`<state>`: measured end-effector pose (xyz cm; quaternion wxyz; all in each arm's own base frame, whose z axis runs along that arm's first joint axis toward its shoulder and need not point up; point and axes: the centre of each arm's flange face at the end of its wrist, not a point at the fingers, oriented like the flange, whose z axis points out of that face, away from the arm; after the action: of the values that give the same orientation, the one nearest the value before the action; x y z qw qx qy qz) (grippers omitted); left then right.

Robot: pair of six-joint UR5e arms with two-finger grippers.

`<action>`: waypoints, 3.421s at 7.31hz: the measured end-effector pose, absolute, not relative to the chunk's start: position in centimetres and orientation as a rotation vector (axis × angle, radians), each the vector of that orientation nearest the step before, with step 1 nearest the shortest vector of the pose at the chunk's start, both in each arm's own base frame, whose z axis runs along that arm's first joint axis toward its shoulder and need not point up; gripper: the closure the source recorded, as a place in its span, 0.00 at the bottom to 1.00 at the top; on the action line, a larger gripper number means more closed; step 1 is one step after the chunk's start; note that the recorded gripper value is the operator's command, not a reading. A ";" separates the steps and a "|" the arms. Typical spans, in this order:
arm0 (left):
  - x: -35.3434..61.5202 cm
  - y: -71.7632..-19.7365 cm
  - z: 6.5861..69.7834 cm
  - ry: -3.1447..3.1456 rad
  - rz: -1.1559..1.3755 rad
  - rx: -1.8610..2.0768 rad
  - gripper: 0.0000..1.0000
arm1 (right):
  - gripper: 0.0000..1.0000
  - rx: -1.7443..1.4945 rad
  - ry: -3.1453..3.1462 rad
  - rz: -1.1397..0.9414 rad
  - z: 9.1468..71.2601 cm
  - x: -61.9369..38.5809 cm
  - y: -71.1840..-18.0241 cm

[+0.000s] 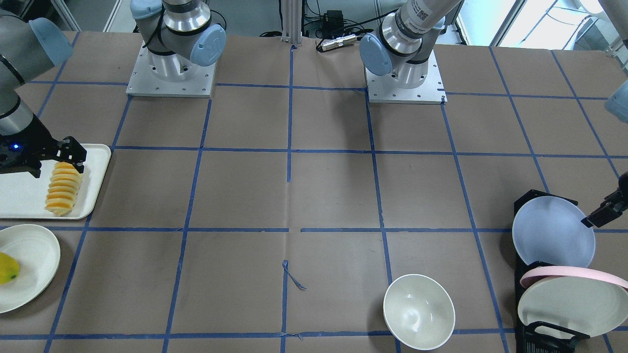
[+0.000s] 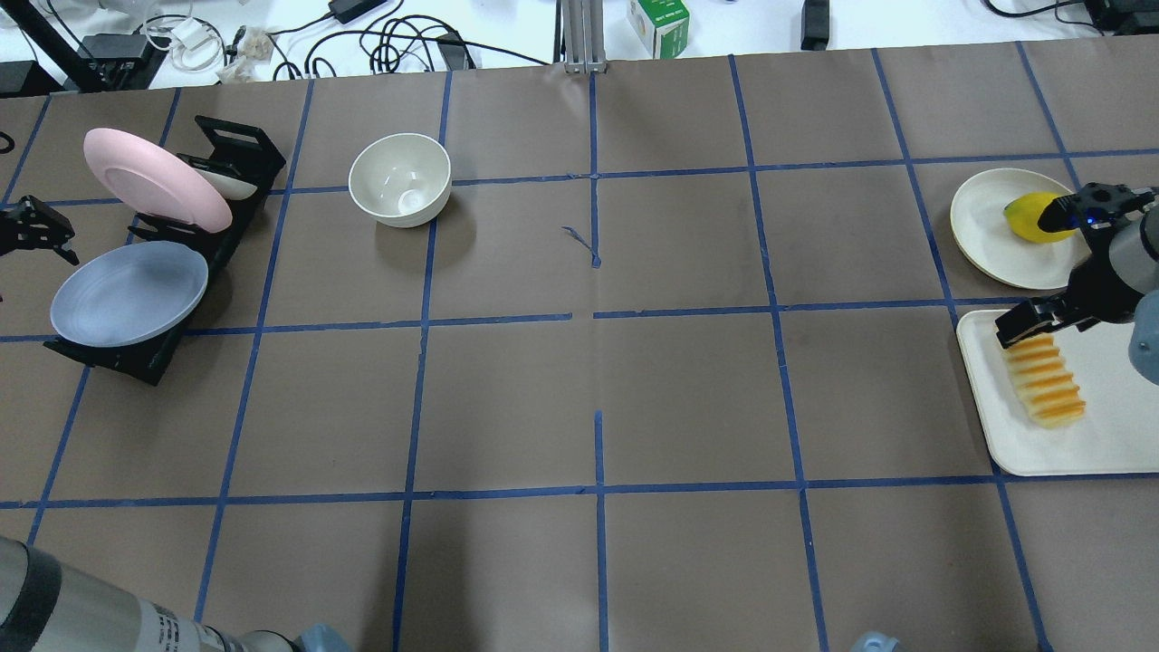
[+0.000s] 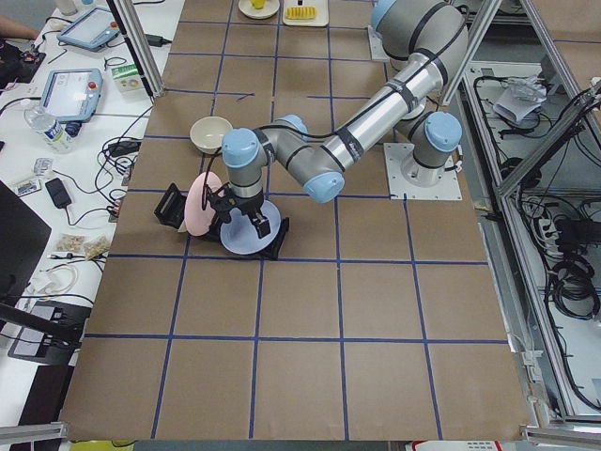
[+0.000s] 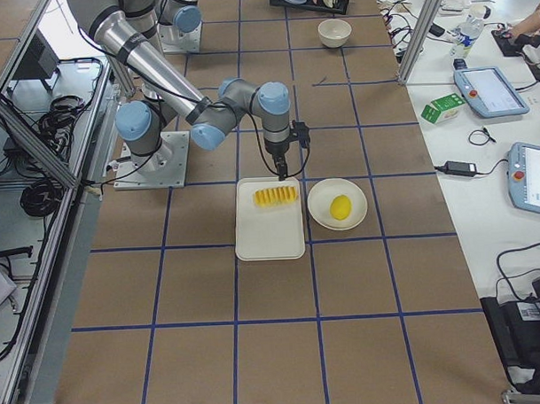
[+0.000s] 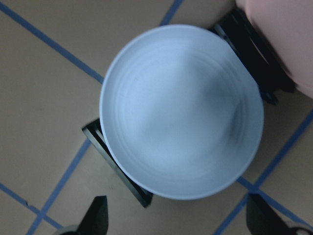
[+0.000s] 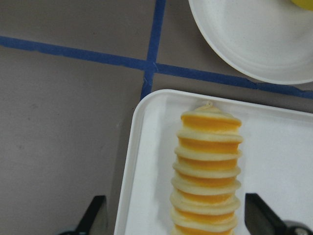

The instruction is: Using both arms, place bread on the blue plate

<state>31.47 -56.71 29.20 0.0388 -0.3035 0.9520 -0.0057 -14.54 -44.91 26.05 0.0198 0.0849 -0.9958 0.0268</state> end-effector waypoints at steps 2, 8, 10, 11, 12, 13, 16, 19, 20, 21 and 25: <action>33.5 -55.7 26.3 2.931 0.048 -0.951 0.19 | 0.00 0.228 -3.112 0.050 23.0 -16.9 -44.8; 33.6 -55.3 24.2 2.981 0.079 -0.968 1.00 | 0.00 0.193 -3.126 0.022 18.4 -18.7 -45.7; 33.6 -55.3 24.7 2.977 0.070 -0.968 1.00 | 0.33 0.188 -3.133 0.011 17.9 -18.7 -45.8; 33.5 -55.2 25.3 2.975 0.061 -0.966 1.00 | 0.89 0.187 -3.132 0.011 17.9 -18.8 -45.8; 33.4 -55.1 26.0 2.975 0.059 -0.966 1.00 | 1.00 0.188 -3.133 0.008 17.9 -18.7 -45.8; 33.2 -54.8 26.9 2.973 0.070 -0.965 1.00 | 1.00 0.187 -3.129 -0.003 18.0 -18.8 -45.7; 30.9 -52.6 30.1 3.011 0.232 -0.969 1.00 | 1.00 0.182 -3.084 -0.044 22.0 -19.0 -46.0; 24.0 -51.5 32.3 3.185 0.347 -0.929 1.00 | 1.00 0.171 -3.092 -0.083 31.9 -15.9 -50.4; 19.7 -51.3 32.9 3.238 0.347 -0.878 1.00 | 1.00 0.168 -3.097 -0.101 34.3 -13.9 -51.8; 14.3 -51.2 34.2 3.281 0.313 -0.826 1.00 | 1.00 0.173 -3.101 -0.112 35.6 -11.5 -52.7; -11.7 -53.2 37.9 3.323 -0.081 -0.625 1.00 | 1.00 0.221 -3.089 -0.108 36.5 -4.1 -54.5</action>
<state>-11.69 -53.24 37.87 -0.1200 -0.1834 0.9754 -0.0239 -4.13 -54.45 36.50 0.0213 0.0712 -0.9966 -0.0348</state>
